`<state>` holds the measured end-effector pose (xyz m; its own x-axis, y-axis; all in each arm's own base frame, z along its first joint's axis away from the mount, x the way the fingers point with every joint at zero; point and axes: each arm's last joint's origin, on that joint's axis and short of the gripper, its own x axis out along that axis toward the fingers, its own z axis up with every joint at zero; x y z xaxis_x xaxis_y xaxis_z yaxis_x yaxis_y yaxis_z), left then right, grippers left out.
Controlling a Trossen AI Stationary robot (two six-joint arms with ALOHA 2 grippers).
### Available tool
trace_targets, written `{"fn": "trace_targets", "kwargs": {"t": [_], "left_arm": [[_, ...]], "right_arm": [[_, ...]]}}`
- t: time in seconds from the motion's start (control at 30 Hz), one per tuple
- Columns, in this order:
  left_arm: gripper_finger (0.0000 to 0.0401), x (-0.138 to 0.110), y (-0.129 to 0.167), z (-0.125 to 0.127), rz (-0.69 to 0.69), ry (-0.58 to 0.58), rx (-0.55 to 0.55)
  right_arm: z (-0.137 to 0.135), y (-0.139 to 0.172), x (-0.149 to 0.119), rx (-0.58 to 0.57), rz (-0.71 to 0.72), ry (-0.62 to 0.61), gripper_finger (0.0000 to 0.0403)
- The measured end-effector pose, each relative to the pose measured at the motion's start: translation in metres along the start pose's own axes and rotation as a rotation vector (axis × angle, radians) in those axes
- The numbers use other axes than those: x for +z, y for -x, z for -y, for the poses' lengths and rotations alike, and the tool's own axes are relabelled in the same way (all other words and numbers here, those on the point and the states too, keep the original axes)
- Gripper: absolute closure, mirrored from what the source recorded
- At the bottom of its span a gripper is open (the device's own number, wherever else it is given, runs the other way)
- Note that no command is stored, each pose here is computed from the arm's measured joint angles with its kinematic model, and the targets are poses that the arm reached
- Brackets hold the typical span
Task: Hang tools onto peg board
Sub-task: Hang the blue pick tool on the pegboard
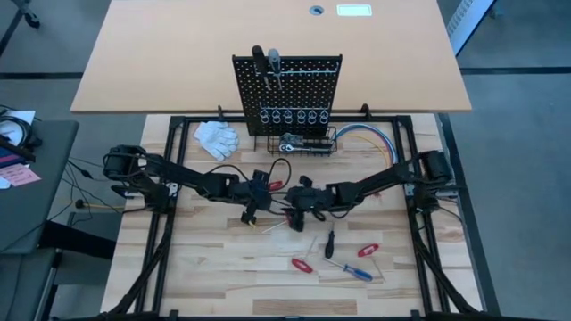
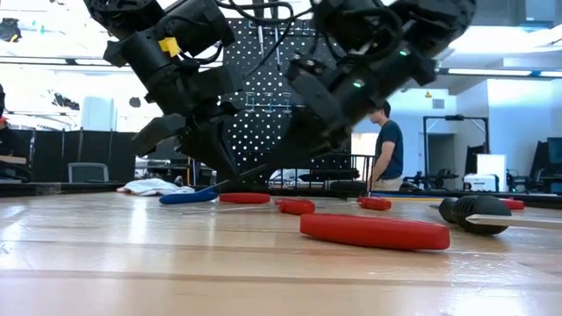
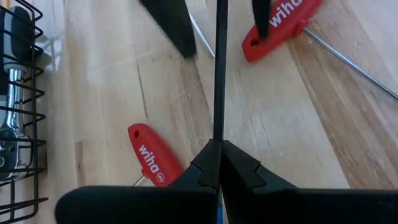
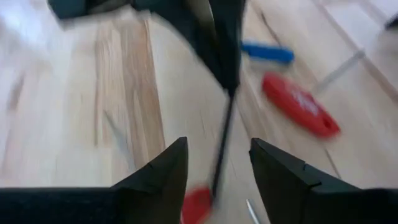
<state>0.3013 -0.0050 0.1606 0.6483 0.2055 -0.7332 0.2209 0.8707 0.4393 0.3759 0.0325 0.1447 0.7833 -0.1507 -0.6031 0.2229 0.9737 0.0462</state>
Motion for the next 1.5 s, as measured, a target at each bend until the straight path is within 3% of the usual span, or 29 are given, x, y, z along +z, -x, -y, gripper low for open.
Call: {"fn": "trace_targets", "kwargs": {"t": [0.4,0.67,0.9,1.1,1.2,1.5], "left_arm": [[0.0401,-0.001,0.000,0.001,-0.005,0.008,-0.008],[0.0401,-0.005,0.010,-0.002,-0.061,0.034,0.023],[0.0401,-0.011,0.061,-0.015,-0.111,0.160,0.106],[0.0401,-0.028,0.100,-0.010,-0.027,0.269,0.193],[0.0401,-0.043,0.111,-0.001,0.036,0.316,0.243],[0.0401,-0.081,0.118,0.023,0.235,0.437,0.252]], "right_arm": [[-0.001,-0.006,0.003,-0.030,-0.070,-0.007,0.0386],[0.002,-0.005,-0.002,-0.101,-0.106,-0.014,0.0397],[-0.003,-0.002,-0.002,-0.162,-0.081,0.004,0.0400],[-0.025,0.023,0.011,-0.219,0.027,0.098,0.0401],[-0.037,0.044,0.018,-0.299,0.107,0.137,0.0402],[-0.042,0.138,0.018,-0.748,0.392,0.105,0.0402]]}}
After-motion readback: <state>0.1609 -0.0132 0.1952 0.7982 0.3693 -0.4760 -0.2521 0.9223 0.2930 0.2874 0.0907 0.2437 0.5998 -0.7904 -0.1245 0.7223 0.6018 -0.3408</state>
